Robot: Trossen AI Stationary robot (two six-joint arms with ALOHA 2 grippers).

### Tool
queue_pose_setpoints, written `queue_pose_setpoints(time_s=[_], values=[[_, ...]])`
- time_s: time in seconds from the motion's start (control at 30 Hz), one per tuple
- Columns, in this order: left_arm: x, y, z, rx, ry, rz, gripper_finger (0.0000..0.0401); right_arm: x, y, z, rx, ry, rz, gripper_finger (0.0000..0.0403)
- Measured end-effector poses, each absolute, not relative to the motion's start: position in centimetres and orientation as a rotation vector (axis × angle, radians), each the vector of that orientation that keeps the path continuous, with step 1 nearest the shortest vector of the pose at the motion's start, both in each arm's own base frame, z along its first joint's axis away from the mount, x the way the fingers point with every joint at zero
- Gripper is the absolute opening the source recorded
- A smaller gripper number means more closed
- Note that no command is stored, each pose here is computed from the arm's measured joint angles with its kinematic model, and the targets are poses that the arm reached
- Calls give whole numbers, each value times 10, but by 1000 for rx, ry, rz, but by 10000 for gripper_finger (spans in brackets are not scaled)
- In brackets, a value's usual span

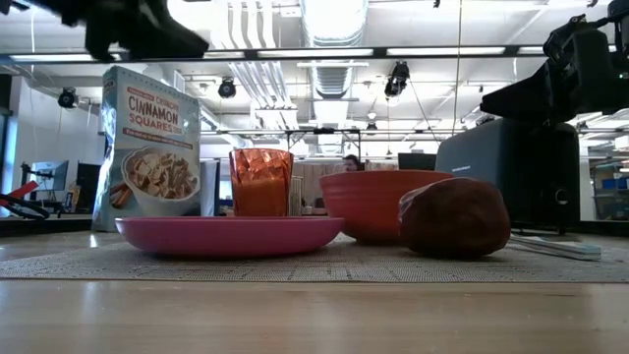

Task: Arrange a breakfast setting
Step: Return to Home Position

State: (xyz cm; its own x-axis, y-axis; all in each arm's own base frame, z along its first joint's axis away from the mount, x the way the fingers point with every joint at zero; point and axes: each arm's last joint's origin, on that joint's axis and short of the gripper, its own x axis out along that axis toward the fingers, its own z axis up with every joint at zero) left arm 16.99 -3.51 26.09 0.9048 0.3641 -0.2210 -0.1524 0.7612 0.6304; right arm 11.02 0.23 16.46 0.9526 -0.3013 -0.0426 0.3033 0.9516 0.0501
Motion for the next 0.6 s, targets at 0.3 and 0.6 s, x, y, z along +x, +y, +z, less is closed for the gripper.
queue_pose_setpoints(time_s=[0.3, 0.6], values=[[131, -23, 242, 428, 97, 345, 168, 110, 2, 164, 55, 38, -306, 100], [101, -13, 191, 125, -174, 384, 168, 110, 2, 164, 56, 38, -307, 100]])
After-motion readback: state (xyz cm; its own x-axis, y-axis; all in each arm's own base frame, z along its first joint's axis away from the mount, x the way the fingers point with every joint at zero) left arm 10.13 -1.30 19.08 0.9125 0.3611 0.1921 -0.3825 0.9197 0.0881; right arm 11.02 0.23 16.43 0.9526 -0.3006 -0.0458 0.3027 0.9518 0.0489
